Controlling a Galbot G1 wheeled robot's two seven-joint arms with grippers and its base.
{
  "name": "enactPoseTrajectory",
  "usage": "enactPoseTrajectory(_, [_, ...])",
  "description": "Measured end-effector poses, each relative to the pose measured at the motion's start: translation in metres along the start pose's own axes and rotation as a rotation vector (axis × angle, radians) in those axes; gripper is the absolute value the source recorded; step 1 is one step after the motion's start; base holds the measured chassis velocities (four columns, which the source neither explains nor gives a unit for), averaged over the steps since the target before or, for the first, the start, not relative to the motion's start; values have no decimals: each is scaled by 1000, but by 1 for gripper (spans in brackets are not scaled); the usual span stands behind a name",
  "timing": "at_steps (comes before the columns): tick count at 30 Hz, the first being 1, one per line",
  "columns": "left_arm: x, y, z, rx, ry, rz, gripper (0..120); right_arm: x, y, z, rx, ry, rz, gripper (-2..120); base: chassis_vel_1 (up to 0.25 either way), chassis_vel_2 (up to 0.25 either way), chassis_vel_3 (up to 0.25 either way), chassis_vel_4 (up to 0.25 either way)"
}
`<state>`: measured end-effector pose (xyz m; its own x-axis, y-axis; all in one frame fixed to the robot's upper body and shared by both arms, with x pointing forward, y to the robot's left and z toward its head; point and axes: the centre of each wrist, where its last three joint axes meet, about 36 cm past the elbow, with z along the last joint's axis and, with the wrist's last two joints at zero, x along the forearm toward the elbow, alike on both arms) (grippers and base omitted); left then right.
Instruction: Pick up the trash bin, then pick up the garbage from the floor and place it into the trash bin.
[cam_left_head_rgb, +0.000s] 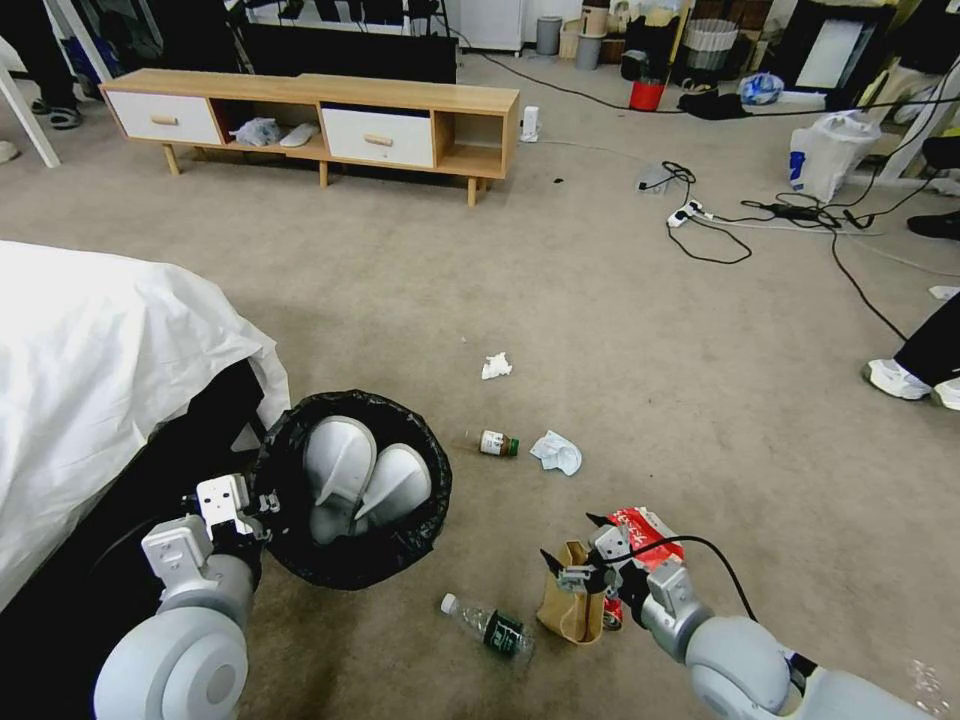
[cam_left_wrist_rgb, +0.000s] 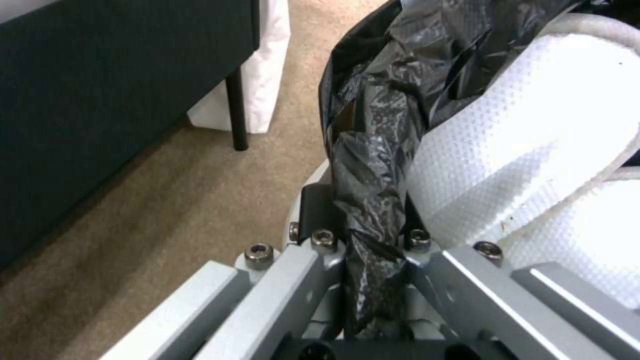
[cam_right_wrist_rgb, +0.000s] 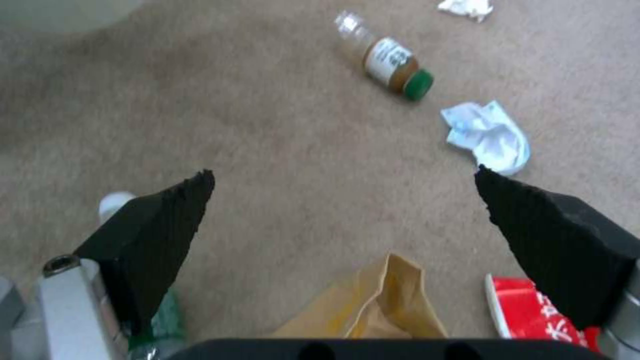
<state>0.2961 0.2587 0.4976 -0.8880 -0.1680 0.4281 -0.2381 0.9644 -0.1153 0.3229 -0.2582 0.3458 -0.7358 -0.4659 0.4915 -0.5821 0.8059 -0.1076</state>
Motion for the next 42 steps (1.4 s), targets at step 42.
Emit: enactPoseTrajectory(42, [-5,4,6,36,-29,-42,2,-90,73,-45,-2,149,-293,100,0,0,0,0])
